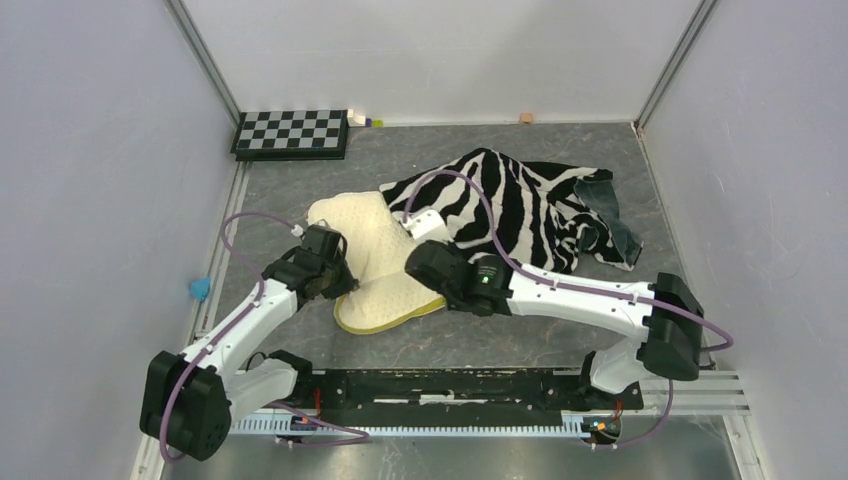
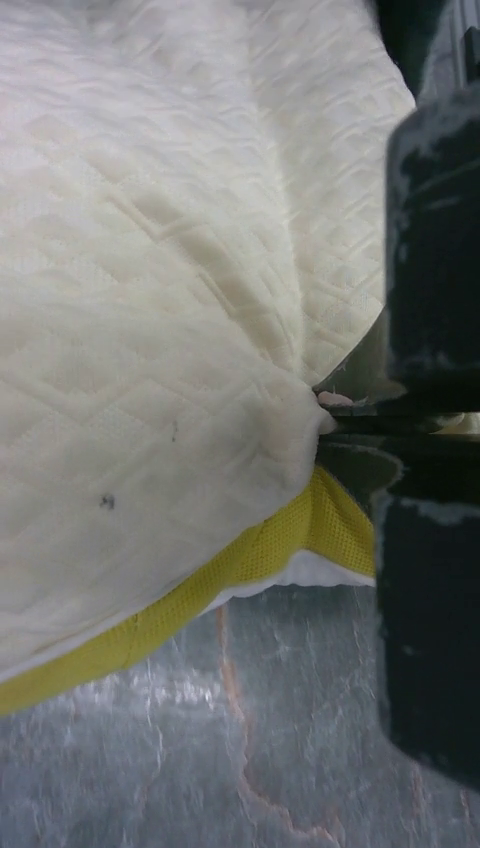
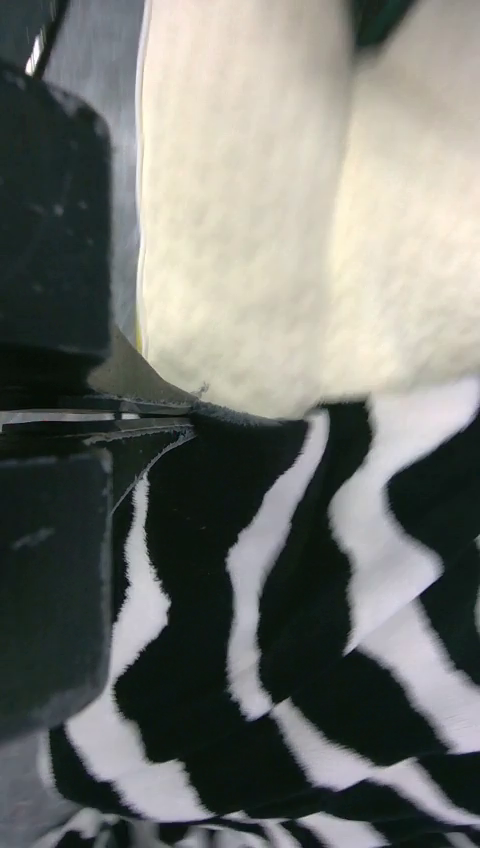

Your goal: Put the pillow into the pillowcase

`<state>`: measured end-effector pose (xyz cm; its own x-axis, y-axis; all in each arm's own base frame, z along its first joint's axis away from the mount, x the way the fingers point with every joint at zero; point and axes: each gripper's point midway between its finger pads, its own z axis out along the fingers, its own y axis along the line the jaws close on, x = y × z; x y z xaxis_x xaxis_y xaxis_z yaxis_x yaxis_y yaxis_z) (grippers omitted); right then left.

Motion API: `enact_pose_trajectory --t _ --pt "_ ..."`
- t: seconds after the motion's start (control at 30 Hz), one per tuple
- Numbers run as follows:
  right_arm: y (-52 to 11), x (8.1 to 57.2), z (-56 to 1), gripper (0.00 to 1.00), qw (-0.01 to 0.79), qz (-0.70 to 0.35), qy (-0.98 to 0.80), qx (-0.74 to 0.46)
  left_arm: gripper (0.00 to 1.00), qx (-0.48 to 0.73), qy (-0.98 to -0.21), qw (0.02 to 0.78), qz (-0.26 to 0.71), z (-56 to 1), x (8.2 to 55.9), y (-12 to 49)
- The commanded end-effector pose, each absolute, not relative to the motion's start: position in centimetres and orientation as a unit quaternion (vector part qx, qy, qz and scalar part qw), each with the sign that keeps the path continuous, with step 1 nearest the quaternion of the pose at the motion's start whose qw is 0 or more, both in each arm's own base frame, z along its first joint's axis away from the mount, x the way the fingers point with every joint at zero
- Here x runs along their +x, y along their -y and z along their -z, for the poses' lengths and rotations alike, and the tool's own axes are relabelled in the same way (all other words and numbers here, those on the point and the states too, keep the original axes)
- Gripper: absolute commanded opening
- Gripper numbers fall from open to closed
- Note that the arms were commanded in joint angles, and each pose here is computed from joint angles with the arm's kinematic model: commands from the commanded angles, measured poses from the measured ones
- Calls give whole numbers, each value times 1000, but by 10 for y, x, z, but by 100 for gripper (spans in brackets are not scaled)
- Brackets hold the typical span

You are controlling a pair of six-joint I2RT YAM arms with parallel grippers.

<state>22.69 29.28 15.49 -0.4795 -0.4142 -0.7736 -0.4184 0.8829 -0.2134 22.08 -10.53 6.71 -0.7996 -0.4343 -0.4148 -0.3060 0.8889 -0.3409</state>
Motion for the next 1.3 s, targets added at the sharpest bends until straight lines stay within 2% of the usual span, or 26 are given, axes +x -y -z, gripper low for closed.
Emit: enact_pose_trajectory --t 0.0,0.07,0.17,0.4,0.43,0.53,0.57,0.6,0.63,0.77,1.07,1.1,1.13,1.17,1.2,1.27 --pt "-385 205 -209 0 472 -105 -824 -295 2 -182 -919 270 223 -94 237 159" --pt "-414 195 -202 0 450 -147 -822 -316 2 -168 -912 288 239 -114 239 183" --pt "-416 196 -180 0 433 -145 -831 -318 2 -176 -907 287 252 -119 240 197" --pt "-340 218 -137 2 416 -91 -866 -264 2 -216 -906 273 242 -96 236 190" --pt "-329 220 -136 12 418 -82 -867 -257 2 -217 -906 272 243 -94 235 190" --pt "-306 227 -148 64 436 -55 -865 -242 2 -218 -907 268 240 -88 232 188" --pt "-302 228 -155 76 442 -48 -863 -241 2 -218 -908 266 239 -86 231 188" --pt "-301 231 -163 85 449 -40 -860 -239 2 -216 -909 264 237 -84 230 187" --pt "-300 234 -168 89 454 -33 -857 -243 2 -216 -910 265 236 -84 230 186" --pt "-299 251 -180 98 471 16 -846 -247 2 -217 -911 268 228 -81 228 182" --pt "-280 296 -122 97 426 87 -861 -263 2 -206 -914 270 220 -77 223 176" --pt "-274 303 -120 91 423 99 -863 -259 2 -201 -917 268 218 -76 222 177" --pt "-272 308 -119 79 421 103 -864 -256 2 -195 -919 268 216 -75 222 177" --pt "-275 312 -122 62 422 97 -865 -253 2 -188 -919 269 219 -74 223 179" --pt "-284 314 -129 41 425 77 -866 -251 3 -185 -920 267 221 -73 223 181" --pt "-323 309 -146 12 429 -2 -865 -260 3 -169 -918 265 243 -75 226 197"
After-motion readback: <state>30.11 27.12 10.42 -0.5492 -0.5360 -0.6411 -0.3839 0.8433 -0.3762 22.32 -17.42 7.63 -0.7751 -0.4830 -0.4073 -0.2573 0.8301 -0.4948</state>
